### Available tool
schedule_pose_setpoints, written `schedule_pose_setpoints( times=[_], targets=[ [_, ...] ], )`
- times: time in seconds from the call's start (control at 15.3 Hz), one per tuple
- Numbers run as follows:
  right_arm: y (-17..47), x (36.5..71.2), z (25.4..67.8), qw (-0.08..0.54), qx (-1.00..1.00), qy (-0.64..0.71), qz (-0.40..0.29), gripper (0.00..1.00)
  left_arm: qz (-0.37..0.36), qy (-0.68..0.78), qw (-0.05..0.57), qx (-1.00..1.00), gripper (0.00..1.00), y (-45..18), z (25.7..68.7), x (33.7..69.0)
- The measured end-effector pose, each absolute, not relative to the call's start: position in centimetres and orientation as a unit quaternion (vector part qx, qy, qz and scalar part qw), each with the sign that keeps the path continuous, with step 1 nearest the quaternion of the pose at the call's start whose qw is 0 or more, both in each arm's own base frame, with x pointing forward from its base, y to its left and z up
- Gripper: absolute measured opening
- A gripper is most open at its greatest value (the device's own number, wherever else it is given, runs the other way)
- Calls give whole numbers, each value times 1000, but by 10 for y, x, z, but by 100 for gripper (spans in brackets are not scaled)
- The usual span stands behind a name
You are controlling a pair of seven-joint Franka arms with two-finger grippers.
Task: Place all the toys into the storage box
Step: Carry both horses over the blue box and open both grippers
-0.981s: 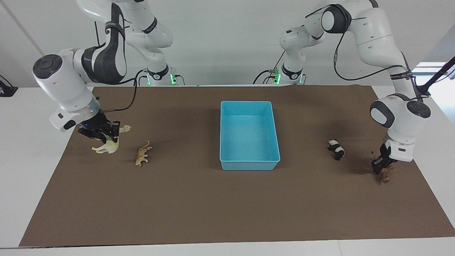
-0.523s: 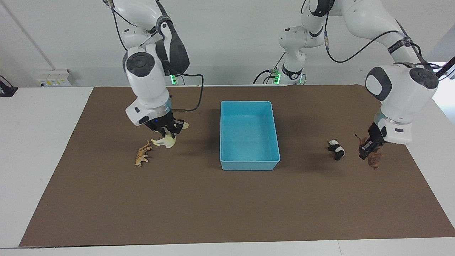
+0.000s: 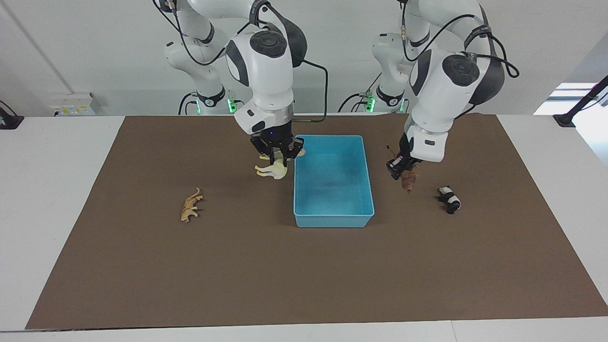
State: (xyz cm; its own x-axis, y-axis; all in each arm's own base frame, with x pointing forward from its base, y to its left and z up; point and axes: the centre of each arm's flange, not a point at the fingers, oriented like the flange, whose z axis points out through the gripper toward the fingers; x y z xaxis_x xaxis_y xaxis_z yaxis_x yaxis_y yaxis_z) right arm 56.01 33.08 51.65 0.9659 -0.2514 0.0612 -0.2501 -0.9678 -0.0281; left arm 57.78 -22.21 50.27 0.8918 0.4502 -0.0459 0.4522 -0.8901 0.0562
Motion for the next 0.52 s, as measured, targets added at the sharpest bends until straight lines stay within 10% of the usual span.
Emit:
schedule_pose_setpoints(
  times=[0.39, 0.52],
  targets=[
    [369, 563, 494, 24, -989, 140, -44, 35, -31, 232, 50, 971, 15, -238, 486, 559],
    [370, 563, 498, 27, -989, 141, -47, 52, -33, 238, 57, 969, 15, -234, 489, 559]
  ],
)
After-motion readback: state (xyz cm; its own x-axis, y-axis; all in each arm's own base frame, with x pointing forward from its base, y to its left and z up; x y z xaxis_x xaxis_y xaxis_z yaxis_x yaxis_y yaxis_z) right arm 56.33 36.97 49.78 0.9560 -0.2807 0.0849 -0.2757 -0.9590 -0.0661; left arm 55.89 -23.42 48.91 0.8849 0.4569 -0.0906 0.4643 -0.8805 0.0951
